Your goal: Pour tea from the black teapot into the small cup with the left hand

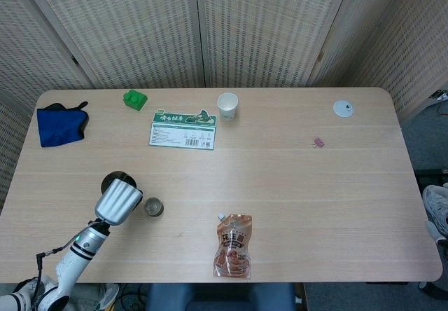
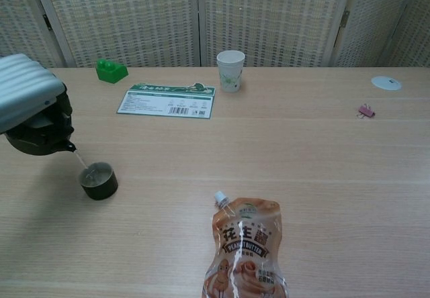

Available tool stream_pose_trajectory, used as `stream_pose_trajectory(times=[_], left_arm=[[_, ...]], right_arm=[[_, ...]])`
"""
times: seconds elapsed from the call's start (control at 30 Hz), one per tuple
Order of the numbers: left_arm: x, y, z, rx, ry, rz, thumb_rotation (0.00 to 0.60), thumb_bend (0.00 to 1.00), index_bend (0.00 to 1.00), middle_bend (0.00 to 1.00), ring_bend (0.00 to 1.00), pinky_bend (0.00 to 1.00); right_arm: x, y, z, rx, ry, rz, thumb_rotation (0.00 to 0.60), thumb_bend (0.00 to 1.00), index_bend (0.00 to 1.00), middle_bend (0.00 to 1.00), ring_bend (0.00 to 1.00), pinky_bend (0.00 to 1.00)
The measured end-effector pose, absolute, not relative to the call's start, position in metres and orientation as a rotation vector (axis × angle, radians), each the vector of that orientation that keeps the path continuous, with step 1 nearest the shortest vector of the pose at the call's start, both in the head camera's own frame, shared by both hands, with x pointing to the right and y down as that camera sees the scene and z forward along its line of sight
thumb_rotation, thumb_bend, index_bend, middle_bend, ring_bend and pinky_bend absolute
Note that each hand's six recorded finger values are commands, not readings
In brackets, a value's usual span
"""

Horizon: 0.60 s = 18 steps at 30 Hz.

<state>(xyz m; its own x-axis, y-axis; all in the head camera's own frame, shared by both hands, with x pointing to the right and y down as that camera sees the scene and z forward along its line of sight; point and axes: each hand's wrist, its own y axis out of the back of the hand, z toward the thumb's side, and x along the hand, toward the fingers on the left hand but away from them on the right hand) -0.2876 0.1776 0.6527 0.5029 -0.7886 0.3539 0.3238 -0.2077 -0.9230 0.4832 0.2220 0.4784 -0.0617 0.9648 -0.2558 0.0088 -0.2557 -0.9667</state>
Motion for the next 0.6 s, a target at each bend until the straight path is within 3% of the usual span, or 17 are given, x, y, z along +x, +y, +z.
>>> stream_pose_trajectory(times=[0.17,0.6], left_arm=[[-0.2892,0.1773,0.6533,-1.489,0.48,-1.092,0.545,0.43,1.0,1.0,1.0,0.57],[-0.2927,0.1713,0.6474,-1.696,0.74,-1.087,0.528,0.43,1.0,1.0,1.0,0.57]], right_arm=[[0.4832,0.2216,0.4787,-1.368,-1.123,1.445,0.6,0.19,0.3,0.26,0.22,0.25],[0.4812,0.2215,0.4785,-1.367,-1.12,1.445,0.6,0.19,0.3,0.26,0.22,0.25]])
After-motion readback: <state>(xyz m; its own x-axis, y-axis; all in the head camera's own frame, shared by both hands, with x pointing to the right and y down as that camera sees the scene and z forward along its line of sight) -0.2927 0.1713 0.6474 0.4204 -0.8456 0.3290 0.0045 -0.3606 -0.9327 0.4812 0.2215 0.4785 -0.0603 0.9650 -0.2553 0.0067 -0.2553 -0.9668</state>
